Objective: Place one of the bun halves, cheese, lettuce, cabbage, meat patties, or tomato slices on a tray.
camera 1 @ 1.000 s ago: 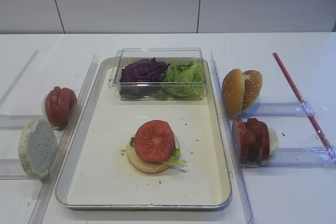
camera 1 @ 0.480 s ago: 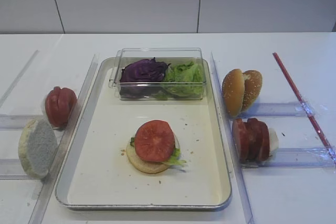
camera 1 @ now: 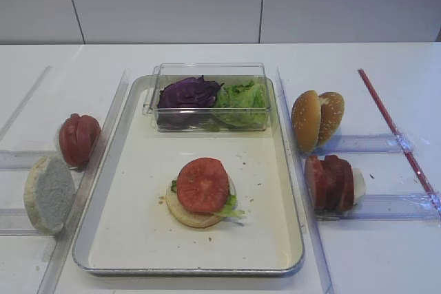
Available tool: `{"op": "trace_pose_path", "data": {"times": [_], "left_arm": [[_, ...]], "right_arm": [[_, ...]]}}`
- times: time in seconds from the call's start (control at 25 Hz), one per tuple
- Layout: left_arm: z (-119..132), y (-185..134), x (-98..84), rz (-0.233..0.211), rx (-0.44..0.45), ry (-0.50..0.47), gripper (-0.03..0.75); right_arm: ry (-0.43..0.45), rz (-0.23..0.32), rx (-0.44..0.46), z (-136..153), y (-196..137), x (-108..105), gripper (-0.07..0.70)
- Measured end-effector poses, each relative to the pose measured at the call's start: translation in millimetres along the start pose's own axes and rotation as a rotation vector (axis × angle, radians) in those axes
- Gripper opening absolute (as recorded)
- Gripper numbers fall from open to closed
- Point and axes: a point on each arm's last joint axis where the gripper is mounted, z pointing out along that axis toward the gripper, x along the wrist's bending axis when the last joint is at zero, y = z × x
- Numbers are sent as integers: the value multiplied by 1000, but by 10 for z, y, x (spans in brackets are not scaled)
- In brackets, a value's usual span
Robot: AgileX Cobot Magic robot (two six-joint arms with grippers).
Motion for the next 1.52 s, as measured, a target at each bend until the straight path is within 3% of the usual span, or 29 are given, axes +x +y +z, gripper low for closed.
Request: {"op": "trace_pose_path", "data": {"times": [1.52], "left_arm": [[0, 0, 0, 0, 0, 0, 417]], "right_arm": [[2, -1, 2, 0, -2, 2, 561]]}}
